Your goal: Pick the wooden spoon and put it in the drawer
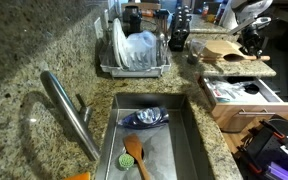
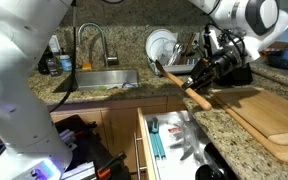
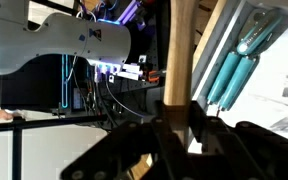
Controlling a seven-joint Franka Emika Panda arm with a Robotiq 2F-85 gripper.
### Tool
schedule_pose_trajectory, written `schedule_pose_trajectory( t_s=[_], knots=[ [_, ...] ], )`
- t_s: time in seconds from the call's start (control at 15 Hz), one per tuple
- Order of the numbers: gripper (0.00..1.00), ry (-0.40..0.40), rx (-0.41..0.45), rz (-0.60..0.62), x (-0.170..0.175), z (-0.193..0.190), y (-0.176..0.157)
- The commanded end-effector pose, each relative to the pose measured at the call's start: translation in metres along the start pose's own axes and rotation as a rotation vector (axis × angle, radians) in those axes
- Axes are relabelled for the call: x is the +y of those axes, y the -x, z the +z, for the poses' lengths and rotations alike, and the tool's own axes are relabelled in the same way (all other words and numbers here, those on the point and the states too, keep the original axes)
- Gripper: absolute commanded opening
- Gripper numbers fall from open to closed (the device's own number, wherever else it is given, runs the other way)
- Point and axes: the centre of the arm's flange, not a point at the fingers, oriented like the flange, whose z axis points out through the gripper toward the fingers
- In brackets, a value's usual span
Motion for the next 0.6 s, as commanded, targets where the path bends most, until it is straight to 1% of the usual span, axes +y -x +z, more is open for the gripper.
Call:
schedule_pose_trajectory(
  t_s=[0.0, 0.13, 0.2, 0.27, 0.33, 0.47, 0.53],
  knots=[
    [0.07, 0.075, 0.03, 0.192, -0.012, 0.075, 0.028],
    [0.07, 0.161, 0.057, 0.296, -0.012, 0.118, 0.032],
    [0.07, 0.207, 0.066, 0.351, -0.009, 0.133, 0.03],
    [0.28, 0.176, 0.06, 0.28, -0.037, 0.091, 0.029],
    [0.28, 0.212, 0.067, 0.313, -0.038, 0.107, 0.03],
    [0.28, 0.24, 0.071, 0.337, -0.037, 0.121, 0.028],
    [0.07, 0.26, 0.092, 0.382, -0.033, 0.12, 0.025]
  ],
)
